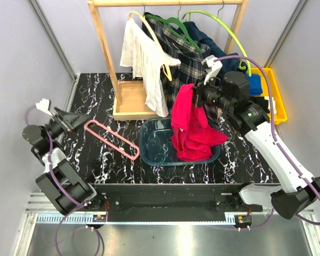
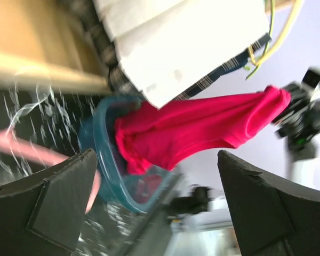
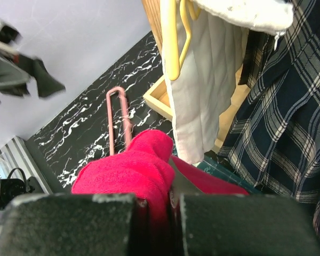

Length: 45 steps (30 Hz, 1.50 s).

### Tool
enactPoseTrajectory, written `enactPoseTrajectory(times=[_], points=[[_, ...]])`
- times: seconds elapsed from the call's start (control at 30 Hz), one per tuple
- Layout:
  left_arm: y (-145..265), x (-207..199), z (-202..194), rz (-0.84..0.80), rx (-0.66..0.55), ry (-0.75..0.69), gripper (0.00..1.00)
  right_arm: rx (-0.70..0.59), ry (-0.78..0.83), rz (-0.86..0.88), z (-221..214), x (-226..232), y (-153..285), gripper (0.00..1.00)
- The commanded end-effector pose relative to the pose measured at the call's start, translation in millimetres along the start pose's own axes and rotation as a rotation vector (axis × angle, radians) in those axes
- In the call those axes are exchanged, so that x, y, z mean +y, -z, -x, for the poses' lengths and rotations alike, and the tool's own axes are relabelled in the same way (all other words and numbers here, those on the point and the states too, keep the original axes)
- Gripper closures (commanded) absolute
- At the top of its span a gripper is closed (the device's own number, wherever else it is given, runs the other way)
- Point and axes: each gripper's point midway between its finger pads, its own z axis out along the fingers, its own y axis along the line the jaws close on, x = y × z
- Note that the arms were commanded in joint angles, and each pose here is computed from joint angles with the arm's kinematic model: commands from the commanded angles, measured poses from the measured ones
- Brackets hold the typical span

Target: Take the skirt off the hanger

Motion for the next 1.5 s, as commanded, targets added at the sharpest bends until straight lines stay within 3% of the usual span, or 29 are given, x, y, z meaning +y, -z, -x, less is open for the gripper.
enactPoseTrajectory(times=[0.0, 0.07, 0.27, 0.37, 0.43, 0.47, 0.5, 0.53, 0.57, 0.6, 0.63, 0.7, 0.83, 0.87, 0.9, 0.93, 0.97, 1.0, 1.07, 1.1, 1.13, 1.17, 1.2, 1.23, 1.27, 1.3, 1.33, 1.4, 1.47], points=[[10.1, -49.1, -1.7, -0.019, 0.186, -0.509, 0.01, -0.139, 0.044, 0.035, 46.9, 18.8, 17.8, 1.00], [10.3, -56.3, 0.5, -0.012, 0.186, -0.621, 0.01, -0.138, 0.039, 0.038, 47.8, 19.0, 15.7, 1.00], [-12.0, -130.6, 27.1, -0.101, 0.238, -1.068, 0.01, -0.071, -0.026, 0.158, 38.0, 31.6, -19.7, 0.98], [-35.6, -209.5, 31.0, -0.253, 0.277, -1.382, 0.01, -0.055, -0.013, 0.247, 44.7, 61.7, -39.8, 0.96], [-50.7, -250.9, 30.7, -0.367, 0.290, -1.524, 0.01, -0.024, 0.025, 0.269, 46.0, 78.2, -44.9, 0.93], [-64.7, -249.8, 49.5, -0.388, 0.299, -1.523, 0.01, -0.045, 0.045, 0.283, 60.6, 86.1, -46.8, 0.92], [-62.1, -299.8, 53.4, -0.433, 0.254, -1.726, 0.01, -0.051, 0.054, 0.287, 65.9, 90.5, -46.5, 0.91], [-85.4, -289.1, 73.1, -0.477, 0.265, -1.723, 0.01, -0.060, 0.061, 0.296, 70.6, 97.9, -46.3, 0.90], [-73.9, -339.7, 64.4, -0.525, 0.188, -1.978, 0.01, -0.088, 0.072, 0.306, 84.0, 104.2, -44.7, 0.90], [-74.5, -351.9, 62.9, -0.558, 0.142, -2.107, 0.01, -0.097, 0.079, 0.312, 89.8, 109.8, -42.8, 0.90], [-98.6, -330.4, 72.8, -0.614, 0.127, -2.154, 0.01, -0.086, 0.085, 0.307, 89.9, 114.0, -41.4, 0.90], [-101.4, -353.9, 45.9, -0.741, 0.106, -2.204, 0.01, -0.101, 0.106, 0.312, 101.4, 124.6, -37.2, 0.89], [-105.2, -384.3, 36.6, -0.940, -0.118, -2.654, 0.01, -0.047, 0.132, 0.280, 93.9, 129.2, -32.7, 0.87], [-127.3, -362.9, 51.8, -1.000, -0.224, -2.810, 0.01, -0.033, 0.136, 0.275, 89.9, 129.9, -31.6, 0.87], [-120.4, -385.1, 63.7, -1.003, -0.587, -2.771, 0.01, -0.014, 0.142, 0.260, 84.6, 126.8, -30.8, 0.86], [-119.9, -396.7, 69.6, -0.950, -0.742, -2.756, 0.01, -0.010, 0.144, 0.228, 81.1, 120.6, -28.6, 0.85], [-138.6, -383.4, 88.0, -0.806, -0.951, -2.984, 0.01, -0.009, 0.148, 0.205, 79.3, 116.0, -26.4, 0.83], [-145.2, -401.6, 96.1, -0.689, -1.048, -2.970, 0.01, -0.012, 0.156, 0.158, 78.2, 107.3, -25.8, 0.80], [-158.8, -444.7, 126.9, -0.420, -0.914, -2.888, 0.01, 0.008, 0.164, 0.112, 66.9, 96.7, -21.6, 0.68], [-197.6, -440.4, 152.2, -0.195, -0.849, -2.732, 0.01, 0.015, 0.173, 0.068, 62.7, 87.6, -20.5, 0.66], [-171.6, -484.4, 153.9, -0.157, -0.923, -2.612, 0.01, 0.035, 0.173, 0.038, 52.7, 80.4, -17.5, 0.64], [-175.3, -486.6, 160.4, -0.117, -0.943, -2.565, 0.01, 0.042, 0.174, 0.015, 48.2, 75.4, -15.3, 0.61], [-184.6, -477.6, 166.8, -0.052, -0.908, -2.548, 0.01, 0.045, 0.179, -0.020, 44.8, 68.4, -12.8, 0.57], [-201.3, -450.4, 168.0, 0.006, -0.764, -2.532, 0.01, 0.056, 0.178, -0.041, 37.8, 63.6, -6.7, 0.57], [-205.2, -438.7, 168.1, 0.049, -0.721, -2.480, 0.01, 0.057, 0.182, -0.061, 35.2, 59.3, -3.7, 0.57], [-180.8, -445.2, 169.3, 0.130, -0.741, -2.403, 0.01, 0.056, 0.188, -0.119, 33.5, 48.1, 0.5, 0.54], [-204.8, -397.3, 165.7, 0.137, -0.606, -2.234, 0.01, 0.060, 0.191, -0.153, 27.7, 41.4, 7.5, 0.52], [-186.1, -374.6, 166.9, 0.247, -0.558, -2.060, 0.01, 0.065, 0.235, -0.237, 22.9, 23.8, 16.6, 0.51], [-194.3, -316.4, 153.8, 0.328, -0.374, -1.876, 0.01, 0.069, 0.241, -0.303, 15.1, 10.9, 28.4, 0.45]])
